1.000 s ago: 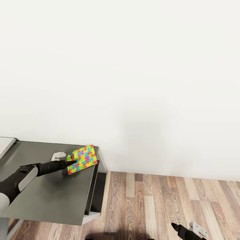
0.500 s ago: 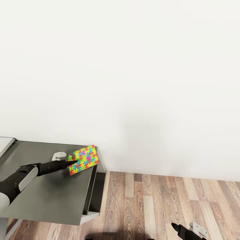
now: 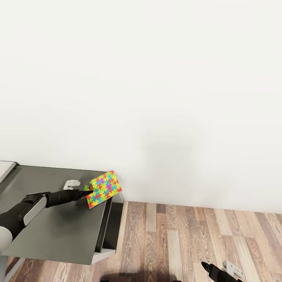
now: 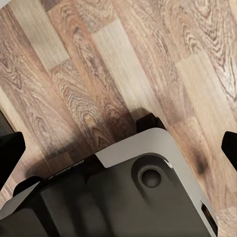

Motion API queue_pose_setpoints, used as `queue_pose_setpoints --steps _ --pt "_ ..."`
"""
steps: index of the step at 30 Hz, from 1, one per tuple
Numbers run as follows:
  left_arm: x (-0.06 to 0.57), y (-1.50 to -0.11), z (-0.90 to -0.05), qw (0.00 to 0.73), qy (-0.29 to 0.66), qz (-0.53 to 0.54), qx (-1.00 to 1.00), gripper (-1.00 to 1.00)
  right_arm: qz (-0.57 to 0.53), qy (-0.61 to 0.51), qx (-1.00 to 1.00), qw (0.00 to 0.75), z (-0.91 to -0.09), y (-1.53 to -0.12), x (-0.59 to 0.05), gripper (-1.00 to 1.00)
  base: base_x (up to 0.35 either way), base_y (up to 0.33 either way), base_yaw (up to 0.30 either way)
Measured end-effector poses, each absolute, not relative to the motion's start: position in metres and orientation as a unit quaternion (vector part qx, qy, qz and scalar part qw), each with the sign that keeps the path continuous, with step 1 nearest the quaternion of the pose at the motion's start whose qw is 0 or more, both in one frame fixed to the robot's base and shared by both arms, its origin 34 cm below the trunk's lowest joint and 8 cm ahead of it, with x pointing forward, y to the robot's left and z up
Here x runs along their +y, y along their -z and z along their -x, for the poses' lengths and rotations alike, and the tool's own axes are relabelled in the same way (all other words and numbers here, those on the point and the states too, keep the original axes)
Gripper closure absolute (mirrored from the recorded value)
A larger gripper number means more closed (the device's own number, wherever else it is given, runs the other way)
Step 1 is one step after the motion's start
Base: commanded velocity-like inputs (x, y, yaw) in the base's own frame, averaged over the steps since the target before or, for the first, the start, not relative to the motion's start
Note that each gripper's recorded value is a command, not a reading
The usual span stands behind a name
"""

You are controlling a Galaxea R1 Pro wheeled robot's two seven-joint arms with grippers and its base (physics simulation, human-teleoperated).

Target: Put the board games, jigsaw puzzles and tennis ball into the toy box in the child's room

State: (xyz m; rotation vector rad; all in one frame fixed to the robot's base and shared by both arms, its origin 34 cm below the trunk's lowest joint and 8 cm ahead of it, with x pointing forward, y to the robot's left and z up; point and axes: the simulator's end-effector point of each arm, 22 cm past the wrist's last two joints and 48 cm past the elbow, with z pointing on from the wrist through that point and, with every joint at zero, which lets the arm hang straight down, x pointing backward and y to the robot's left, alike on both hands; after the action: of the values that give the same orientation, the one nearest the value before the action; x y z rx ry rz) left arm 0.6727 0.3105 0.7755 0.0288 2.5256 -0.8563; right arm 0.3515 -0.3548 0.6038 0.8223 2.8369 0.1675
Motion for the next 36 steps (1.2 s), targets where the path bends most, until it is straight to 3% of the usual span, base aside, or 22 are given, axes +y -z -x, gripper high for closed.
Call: queue_pose_setpoints --steps 14,24,36 --pt "0.321 -0.777 -0.674 0.237 0.304 -0.007 0.923 -1.00 -0.277 -0.057 0.955 0.091 -0.351 -0.604 -0.354 -1.00 0.000 0.000 0.000" --pt "0.380 -0.800 -0.686 0.258 0.282 0.028 0.924 -1.00 -0.277 -0.055 0.955 0.089 -0.350 -0.603 -0.351 -1.00 0.000 0.000 0.000" --pt "0.371 -0.889 -0.662 0.240 0.446 -0.021 0.862 -1.00 -0.277 -0.056 0.955 0.091 -0.351 -0.604 -0.354 -1.00 0.000 0.000 0.000"
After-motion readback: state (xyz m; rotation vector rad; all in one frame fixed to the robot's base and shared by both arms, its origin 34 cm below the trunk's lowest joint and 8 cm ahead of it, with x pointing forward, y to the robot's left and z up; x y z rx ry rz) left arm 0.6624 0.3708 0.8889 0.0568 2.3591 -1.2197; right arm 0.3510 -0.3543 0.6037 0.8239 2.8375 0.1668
